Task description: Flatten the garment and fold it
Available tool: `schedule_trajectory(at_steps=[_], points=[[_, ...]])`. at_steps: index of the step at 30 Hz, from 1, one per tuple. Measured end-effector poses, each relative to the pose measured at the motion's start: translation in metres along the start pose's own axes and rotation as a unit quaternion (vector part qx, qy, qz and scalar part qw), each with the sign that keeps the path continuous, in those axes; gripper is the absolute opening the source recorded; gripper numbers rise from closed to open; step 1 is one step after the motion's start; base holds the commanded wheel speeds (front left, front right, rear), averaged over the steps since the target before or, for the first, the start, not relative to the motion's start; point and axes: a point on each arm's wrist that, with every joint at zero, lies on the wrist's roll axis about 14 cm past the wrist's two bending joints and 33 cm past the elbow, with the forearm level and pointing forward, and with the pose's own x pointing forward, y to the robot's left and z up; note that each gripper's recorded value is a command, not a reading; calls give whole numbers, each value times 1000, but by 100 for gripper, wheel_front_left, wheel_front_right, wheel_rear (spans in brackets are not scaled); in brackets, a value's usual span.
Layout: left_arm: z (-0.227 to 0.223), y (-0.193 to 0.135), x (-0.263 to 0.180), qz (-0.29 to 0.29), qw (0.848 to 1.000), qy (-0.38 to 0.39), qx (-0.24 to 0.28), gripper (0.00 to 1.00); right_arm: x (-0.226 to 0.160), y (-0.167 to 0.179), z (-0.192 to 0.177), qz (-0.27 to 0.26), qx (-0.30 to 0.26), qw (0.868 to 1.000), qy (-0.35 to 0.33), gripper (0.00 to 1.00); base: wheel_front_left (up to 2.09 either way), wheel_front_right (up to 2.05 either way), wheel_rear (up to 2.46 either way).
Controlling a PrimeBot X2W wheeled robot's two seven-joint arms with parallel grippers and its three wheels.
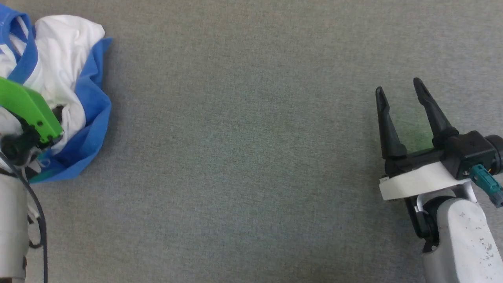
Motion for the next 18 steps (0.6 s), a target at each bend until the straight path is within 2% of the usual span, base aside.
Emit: schedule_trajectory(at_steps=[4,6,10,13,18], points=[[25,-3,-20,1,993,-94,67,0,-8,0,12,-4,7,1000,-13,100,0,0,0],[50,-6,-39,-1,982,-163,92,0,-16,1,18,-7,12,1000,-18,100,0,0,0],[103,-20,-95,-20,946,-292,138,0,-36,1,30,-15,19,999,-25,100,0,0,0],[132,-41,-142,-41,911,-374,169,0,-50,2,45,-20,16,999,-40,100,0,0,0],[168,-90,-235,-90,829,-510,210,0,-71,1,80,-30,9,996,-82,100,0,0,0]])
